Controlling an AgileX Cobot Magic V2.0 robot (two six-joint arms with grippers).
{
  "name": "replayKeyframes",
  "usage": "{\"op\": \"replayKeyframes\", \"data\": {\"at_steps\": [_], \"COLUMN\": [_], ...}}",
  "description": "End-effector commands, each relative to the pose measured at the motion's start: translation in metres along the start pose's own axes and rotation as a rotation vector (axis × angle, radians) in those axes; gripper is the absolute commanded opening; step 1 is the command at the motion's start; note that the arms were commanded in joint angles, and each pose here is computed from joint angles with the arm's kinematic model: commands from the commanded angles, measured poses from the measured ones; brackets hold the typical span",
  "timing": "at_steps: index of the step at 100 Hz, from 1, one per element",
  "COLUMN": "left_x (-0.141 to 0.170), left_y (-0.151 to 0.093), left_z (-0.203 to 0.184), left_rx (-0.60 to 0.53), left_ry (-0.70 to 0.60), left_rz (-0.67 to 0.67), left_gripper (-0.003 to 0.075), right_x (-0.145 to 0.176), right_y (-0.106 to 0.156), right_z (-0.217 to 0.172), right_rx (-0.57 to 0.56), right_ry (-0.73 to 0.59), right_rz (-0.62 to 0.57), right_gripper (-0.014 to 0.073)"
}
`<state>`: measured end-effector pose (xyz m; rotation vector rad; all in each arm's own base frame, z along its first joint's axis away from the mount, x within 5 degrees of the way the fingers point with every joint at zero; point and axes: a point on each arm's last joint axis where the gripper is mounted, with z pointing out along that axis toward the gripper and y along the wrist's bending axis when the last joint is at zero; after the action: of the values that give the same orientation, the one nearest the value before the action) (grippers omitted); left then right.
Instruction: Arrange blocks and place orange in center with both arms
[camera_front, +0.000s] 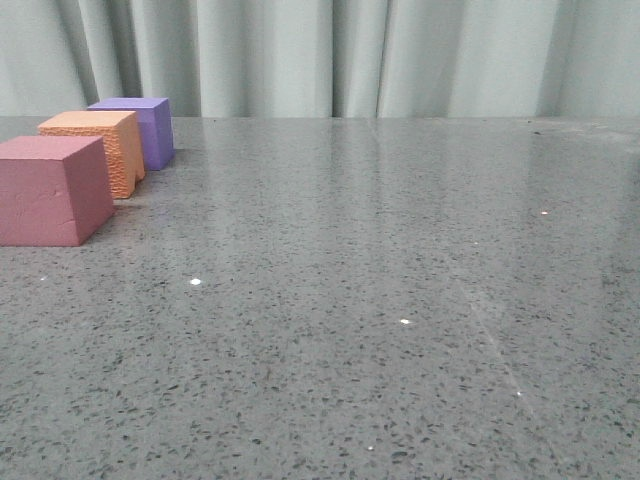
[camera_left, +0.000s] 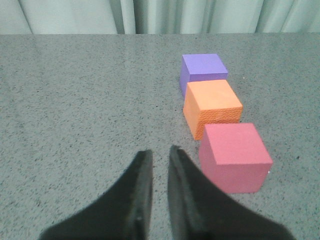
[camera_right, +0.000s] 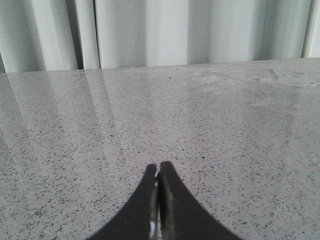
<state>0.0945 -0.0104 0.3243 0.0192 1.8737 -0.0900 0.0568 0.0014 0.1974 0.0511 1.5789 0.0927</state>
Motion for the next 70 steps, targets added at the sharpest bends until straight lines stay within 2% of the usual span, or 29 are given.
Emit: {"op": "replayKeyframes", "data": {"at_steps": [1,70], "left_x": [-0.0057,-0.0048], "left_y": [0.0008,0.0039], "left_z": [-0.0091,-0.0131], "left_rx": [0.034,0.021], "left_ry": [-0.097,-0.122], "left_rz": [0.023,0.043], "left_gripper": [-0.0019,-0.0019], "right_x": [-0.0136,-0.0136], "right_y": [0.0014,0.0014], "right_z": [-0.0029,-0.0029], "right_rx": [-0.010,-0.010], "right_ry": [-0.123,-0.123], "right_rz": [-0.005,-0.005], "right_gripper": [-0.0067,-0.0067]}}
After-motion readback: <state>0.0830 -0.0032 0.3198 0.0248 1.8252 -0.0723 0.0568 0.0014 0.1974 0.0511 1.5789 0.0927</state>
